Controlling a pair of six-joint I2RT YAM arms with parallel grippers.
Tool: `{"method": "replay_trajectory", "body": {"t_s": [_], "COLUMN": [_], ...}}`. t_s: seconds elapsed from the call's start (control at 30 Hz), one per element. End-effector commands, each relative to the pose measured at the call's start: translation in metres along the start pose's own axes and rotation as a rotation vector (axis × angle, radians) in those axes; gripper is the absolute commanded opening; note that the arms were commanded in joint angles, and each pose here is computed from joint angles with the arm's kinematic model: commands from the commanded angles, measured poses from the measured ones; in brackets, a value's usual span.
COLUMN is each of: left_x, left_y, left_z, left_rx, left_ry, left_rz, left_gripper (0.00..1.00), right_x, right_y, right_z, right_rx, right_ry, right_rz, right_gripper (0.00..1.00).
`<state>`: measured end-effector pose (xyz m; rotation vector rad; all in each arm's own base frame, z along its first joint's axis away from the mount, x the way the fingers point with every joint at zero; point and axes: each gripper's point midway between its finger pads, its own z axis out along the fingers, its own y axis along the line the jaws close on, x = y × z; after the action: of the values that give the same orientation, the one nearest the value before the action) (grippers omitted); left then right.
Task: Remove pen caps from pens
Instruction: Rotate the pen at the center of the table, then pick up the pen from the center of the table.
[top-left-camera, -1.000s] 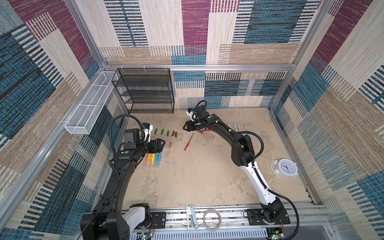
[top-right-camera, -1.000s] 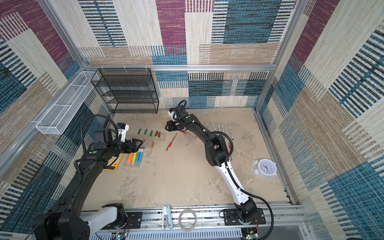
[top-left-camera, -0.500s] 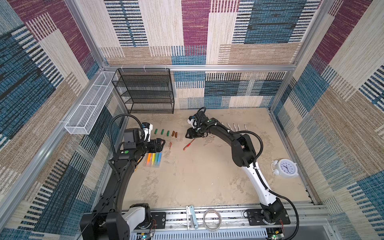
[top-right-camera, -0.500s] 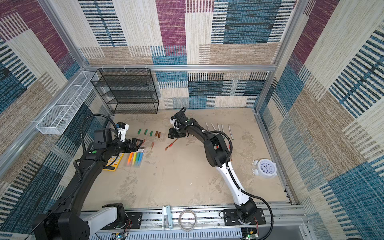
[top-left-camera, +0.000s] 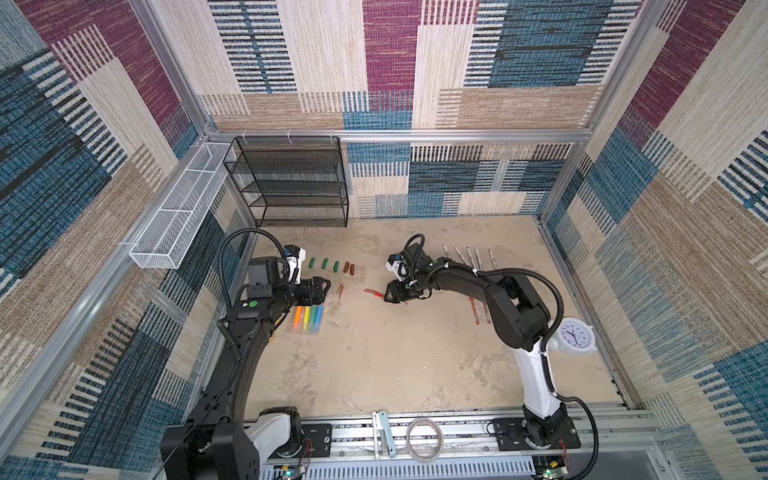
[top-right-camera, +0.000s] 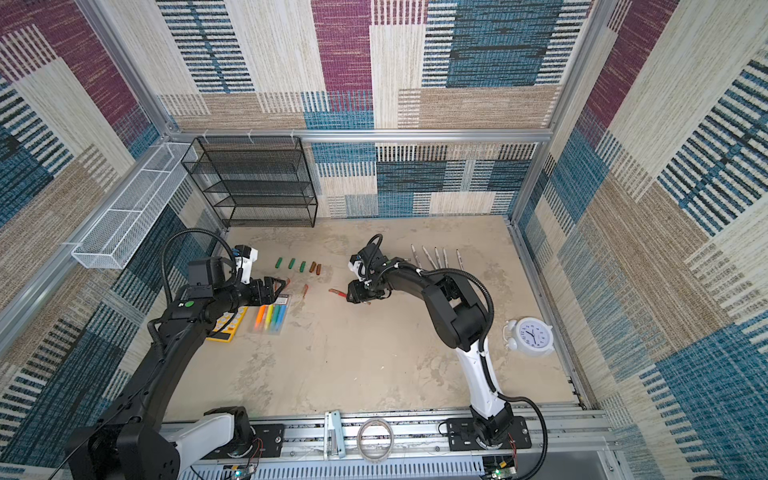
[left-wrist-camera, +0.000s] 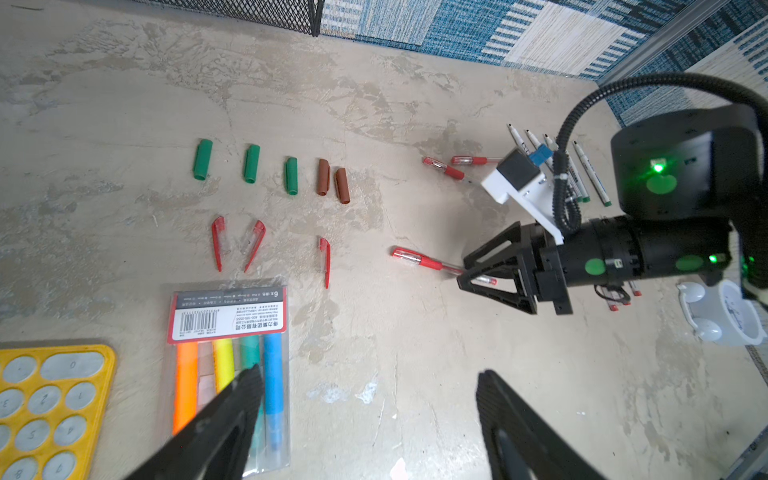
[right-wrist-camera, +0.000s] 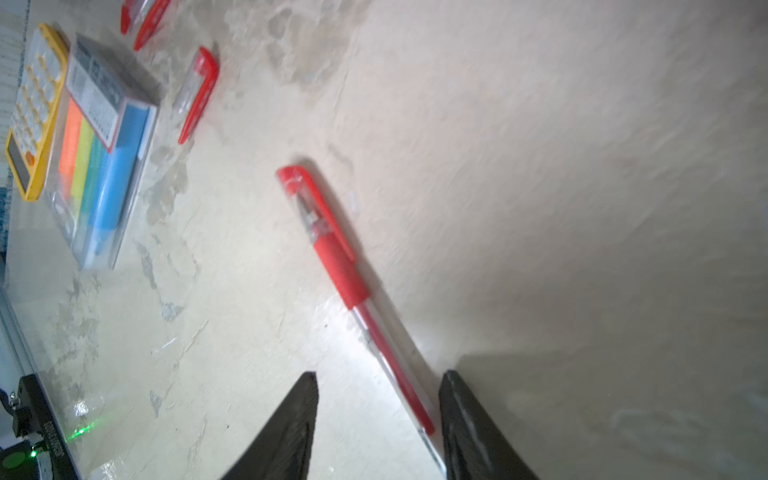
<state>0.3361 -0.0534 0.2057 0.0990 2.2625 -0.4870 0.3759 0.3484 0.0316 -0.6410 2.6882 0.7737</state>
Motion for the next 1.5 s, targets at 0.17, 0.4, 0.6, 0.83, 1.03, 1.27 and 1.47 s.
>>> {"method": "replay_trajectory", "body": {"t_s": [0.17,0.4,0.6,0.83,1.03,1.27,1.47], "left_x": [-0.004,-0.003,-0.002,-0.002,-0.003,-0.003,-0.006], "left_y": [-0.003,-0.001,0.001,0.002,0.0,-0.001,-0.019], "left_z": [0.002,0.003,0.004,0.005,0.006,0.006,0.004], "left_rx": [0.022,0.016,0.006,0.011,0.018,0.027,0.134], "left_ry": [-0.006,-0.004,-0.005,-0.004,-0.003,-0.003,-0.01], "left_rz": [-0.016,-0.012,-0.003,-0.011,-0.017,-0.015,-0.031], "left_gripper": [0.84,0.84,0.84,0.84,0.84,0.84,0.84], "right_x": [0.035,0.008,0.011,0.018,0.027,0.018,-0.003], "right_y": [-0.01,-0.013,-0.009,-0.005,-0.007,0.001,0.036], "right_z": [-0.012,-0.008,0.002,0.016,0.027,0.016,-0.003], "right_rx": [0.134,0.244,0.263,0.285,0.281,0.268,0.14], "right_ry": [0.088,0.109,0.158,0.202,0.234,0.19,0.083], "right_rz": [0.013,-0.071,-0.123,-0.173,-0.181,-0.188,-0.16], "right_gripper": [0.5,0.47,0.47,0.41,0.26,0.1,0.05]}}
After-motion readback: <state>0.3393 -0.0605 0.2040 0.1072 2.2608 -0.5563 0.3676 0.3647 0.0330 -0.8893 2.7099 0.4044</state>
